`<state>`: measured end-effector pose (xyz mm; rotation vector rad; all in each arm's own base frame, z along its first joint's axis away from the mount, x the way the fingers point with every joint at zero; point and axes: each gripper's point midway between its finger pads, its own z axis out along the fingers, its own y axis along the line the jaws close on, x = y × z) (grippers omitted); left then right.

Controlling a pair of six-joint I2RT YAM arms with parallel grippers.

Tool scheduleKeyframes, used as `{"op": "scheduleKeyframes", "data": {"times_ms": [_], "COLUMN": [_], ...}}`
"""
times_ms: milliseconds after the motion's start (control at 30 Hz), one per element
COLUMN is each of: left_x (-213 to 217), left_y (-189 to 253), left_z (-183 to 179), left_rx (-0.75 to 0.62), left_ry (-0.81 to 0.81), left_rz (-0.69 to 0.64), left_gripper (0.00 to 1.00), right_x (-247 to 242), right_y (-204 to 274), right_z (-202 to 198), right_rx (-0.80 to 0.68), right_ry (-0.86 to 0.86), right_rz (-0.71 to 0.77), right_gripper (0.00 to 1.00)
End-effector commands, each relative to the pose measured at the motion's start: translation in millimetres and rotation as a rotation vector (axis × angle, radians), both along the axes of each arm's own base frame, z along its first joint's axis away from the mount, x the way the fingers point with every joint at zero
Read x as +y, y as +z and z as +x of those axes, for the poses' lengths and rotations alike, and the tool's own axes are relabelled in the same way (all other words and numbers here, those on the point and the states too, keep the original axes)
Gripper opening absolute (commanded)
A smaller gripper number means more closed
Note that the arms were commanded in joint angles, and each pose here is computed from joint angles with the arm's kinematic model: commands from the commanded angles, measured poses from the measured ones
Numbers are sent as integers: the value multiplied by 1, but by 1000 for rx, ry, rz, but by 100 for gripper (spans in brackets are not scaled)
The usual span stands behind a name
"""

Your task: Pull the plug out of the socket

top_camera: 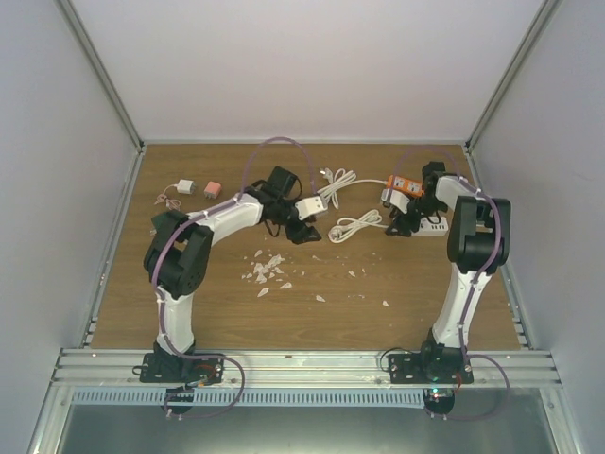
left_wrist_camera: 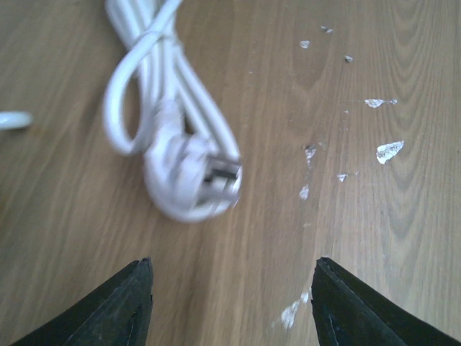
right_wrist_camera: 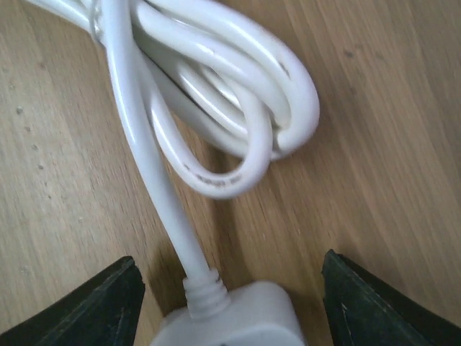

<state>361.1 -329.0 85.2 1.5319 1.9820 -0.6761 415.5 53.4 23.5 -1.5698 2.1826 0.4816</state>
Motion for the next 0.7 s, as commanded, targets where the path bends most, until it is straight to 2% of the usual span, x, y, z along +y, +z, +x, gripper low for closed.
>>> {"op": "scheduleKeyframes", "data": {"times_ms": [0, 233, 500, 567, 667], "left_x": [14, 55, 135, 161, 206], "left_y": [59, 126, 207, 218, 226], "left_z": [7, 25, 53, 59, 64], "left_rx": [-4, -54, -94, -90, -76], "left_ry": [36, 135, 344, 406, 516], "left_rz": [-130, -232, -312, -303, -290], "left_gripper": [71, 99, 99, 99, 99], "right_x": [-11, 0, 11, 13, 16], "right_y": [27, 107, 209, 237, 270], "right_z": [10, 22, 19, 13, 4], "right_rx": [-9, -135, -296, -346, -406], "right_ry": [-115, -143, -199, -226, -279], "right_rz": [-12, 84, 185, 216, 263], "right_gripper": [73, 84, 94, 99, 100]}}
